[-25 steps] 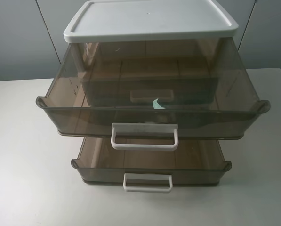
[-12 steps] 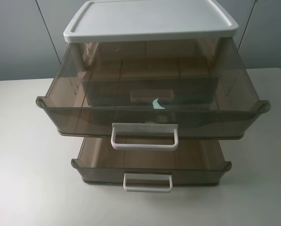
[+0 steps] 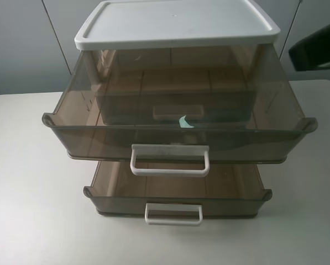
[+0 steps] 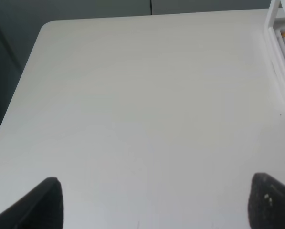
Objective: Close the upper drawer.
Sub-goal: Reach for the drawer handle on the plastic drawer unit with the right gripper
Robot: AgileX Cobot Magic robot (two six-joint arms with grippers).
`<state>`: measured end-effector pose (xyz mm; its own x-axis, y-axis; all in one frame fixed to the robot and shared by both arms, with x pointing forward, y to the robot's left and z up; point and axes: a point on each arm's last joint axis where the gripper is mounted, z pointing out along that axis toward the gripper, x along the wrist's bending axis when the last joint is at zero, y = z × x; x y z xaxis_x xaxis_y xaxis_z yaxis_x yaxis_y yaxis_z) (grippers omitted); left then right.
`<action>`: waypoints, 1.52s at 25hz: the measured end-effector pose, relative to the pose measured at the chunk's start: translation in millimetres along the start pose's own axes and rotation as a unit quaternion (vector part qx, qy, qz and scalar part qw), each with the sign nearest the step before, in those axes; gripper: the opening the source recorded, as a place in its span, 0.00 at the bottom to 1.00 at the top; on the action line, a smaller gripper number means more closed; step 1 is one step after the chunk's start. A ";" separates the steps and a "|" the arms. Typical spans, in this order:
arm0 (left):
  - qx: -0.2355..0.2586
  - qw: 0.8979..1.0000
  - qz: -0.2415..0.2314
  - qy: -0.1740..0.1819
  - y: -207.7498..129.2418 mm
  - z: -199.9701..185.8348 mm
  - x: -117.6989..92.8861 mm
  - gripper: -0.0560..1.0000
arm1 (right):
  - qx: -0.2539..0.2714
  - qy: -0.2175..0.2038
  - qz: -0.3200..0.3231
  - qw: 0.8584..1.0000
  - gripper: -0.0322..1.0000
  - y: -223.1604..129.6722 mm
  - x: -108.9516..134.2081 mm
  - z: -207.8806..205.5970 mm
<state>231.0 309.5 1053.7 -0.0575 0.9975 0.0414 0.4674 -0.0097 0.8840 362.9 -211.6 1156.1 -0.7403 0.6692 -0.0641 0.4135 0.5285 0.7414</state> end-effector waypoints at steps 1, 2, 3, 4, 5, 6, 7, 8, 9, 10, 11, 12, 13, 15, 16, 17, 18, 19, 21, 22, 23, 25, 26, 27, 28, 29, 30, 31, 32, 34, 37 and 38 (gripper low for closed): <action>0.000 1.000 0.000 0.000 0.0 0.0 0.0 0.75 | 0.004 0.022 -0.031 0.999 0.71 2.9 8.7 5.9; 0.000 1.000 0.000 0.000 0.0 0.0 0.0 0.75 | 0.003 0.044 -0.060 0.997 0.71 6.3 18.3 10.7; 0.000 1.000 0.000 0.000 0.0 0.0 0.0 0.75 | 0.003 0.059 -0.084 0.995 0.71 8.5 26.1 14.6; 0.000 1.000 0.000 0.000 0.0 0.0 0.0 0.75 | 0.003 0.081 -0.110 0.991 0.71 10.3 36.7 18.2; 0.000 1.000 0.000 0.000 0.0 0.0 0.0 0.75 | 0.001 0.102 -0.134 0.986 0.71 12.0 47.3 21.5; 0.000 1.000 0.000 0.000 0.0 0.0 0.0 0.75 | 0.001 0.119 -0.153 0.981 0.71 12.6 56.3 23.4; 0.000 1.000 0.000 0.000 0.0 0.0 0.0 0.75 | 0.001 0.139 -0.173 0.975 0.71 12.8 66.7 24.7; 0.000 1.000 0.000 0.000 0.0 0.0 0.0 0.75 | 0.004 0.159 -0.192 0.968 0.71 12.5 76.7 27.1; 0.000 1.000 0.000 0.000 0.0 0.0 0.0 0.75 | 0.008 0.173 -0.205 0.963 0.71 12.2 84.5 29.7; 0.000 1.000 0.000 0.000 0.0 0.0 0.0 0.75 | 0.014 0.189 -0.220 0.957 0.71 11.3 93.5 32.7; 0.000 1.000 0.000 0.000 0.0 0.0 0.0 0.75 | 0.020 0.198 -0.227 0.953 0.71 10.7 98.6 35.6; 0.000 1.000 0.000 0.000 0.0 0.0 0.0 0.75 | 0.028 0.206 -0.233 0.950 0.71 10.2 103.6 39.8; 0.000 1.000 0.000 0.000 0.0 0.0 0.0 0.75 | 0.037 0.211 -0.236 0.948 0.71 9.9 107.1 44.6; 0.000 1.000 0.000 0.000 0.0 0.0 0.0 0.75 | 0.054 0.220 -0.233 0.946 0.71 9.5 112.1 53.9; 0.000 1.000 0.000 0.000 0.0 0.0 0.0 0.75 | 0.063 0.222 -0.233 0.945 0.71 9.2 114.1 59.2; 0.000 1.000 0.000 0.000 0.0 0.0 0.0 0.75 | 0.072 0.225 -0.233 0.943 0.71 8.8 116.2 64.4; 0.000 1.000 0.000 0.000 0.0 0.0 0.0 0.75 | 0.081 0.226 -0.232 0.942 0.71 8.3 117.7 69.7; 0.000 1.000 0.000 0.000 0.0 0.0 0.0 0.75 | 0.091 0.228 -0.232 0.941 0.71 7.6 119.2 75.1; 0.000 1.000 0.000 0.000 0.0 0.0 0.0 0.75 | 0.111 0.233 -0.231 0.938 0.71 5.5 122.2 83.1; 0.000 1.000 0.000 0.000 0.0 0.0 0.0 0.75 | 0.124 0.237 -0.229 0.936 0.71 4.0 124.0 88.0; 0.000 1.000 0.000 0.000 0.0 0.0 0.0 0.75 | 0.133 0.238 -0.229 0.934 0.71 2.9 124.9 91.0; 0.000 1.000 0.000 0.000 0.0 0.0 0.0 0.75 | 0.148 0.240 -0.230 0.932 0.71 0.8 125.9 95.5; 0.000 1.000 0.000 0.000 0.0 0.0 0.0 0.75 | 0.151 0.240 -0.230 0.931 0.71 0.5 126.2 96.6; 0.000 1.000 0.000 0.000 0.0 0.0 0.0 0.75 | 0.153 0.241 -0.230 0.930 0.71 0.1 126.4 97.5; 0.000 1.000 0.000 0.000 0.0 0.0 0.0 0.75 | 0.155 0.239 -0.232 0.930 0.71 -0.1 126.2 98.4; 0.000 1.000 0.000 0.000 0.0 0.0 0.0 0.75 | 0.157 0.233 -0.238 0.930 0.71 -0.4 125.3 99.8; 0.000 1.000 0.000 0.000 0.0 0.0 0.0 0.75 | 0.160 0.228 -0.239 0.930 0.71 -0.7 124.4 100.7; 0.000 1.000 0.000 0.000 0.0 0.0 0.0 0.75 | 0.164 0.221 -0.240 0.931 0.71 -1.0 123.5 102.7; 0.000 1.000 0.000 0.000 0.0 0.0 0.0 0.75 | 0.167 0.214 -0.242 0.932 0.71 -1.3 122.5 104.3; 0.000 1.000 0.000 0.000 0.0 0.0 0.0 0.75 | 0.179 0.206 -0.241 0.931 0.71 -2.7 122.1 109.0; 0.000 1.000 0.000 0.000 0.0 0.0 0.0 0.75 | 0.197 0.201 -0.243 0.928 0.71 -5.2 122.6 116.2; 0.000 1.000 0.000 0.000 0.0 0.0 0.0 0.75 | 0.202 0.200 -0.244 0.927 0.71 -6.0 122.6 118.3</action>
<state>231.0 309.5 1053.7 -0.0575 0.9975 0.0414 0.4674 -0.0097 0.8840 332.4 -70.9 1064.8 -0.9954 0.0945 -0.0138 0.0825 0.9239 0.3735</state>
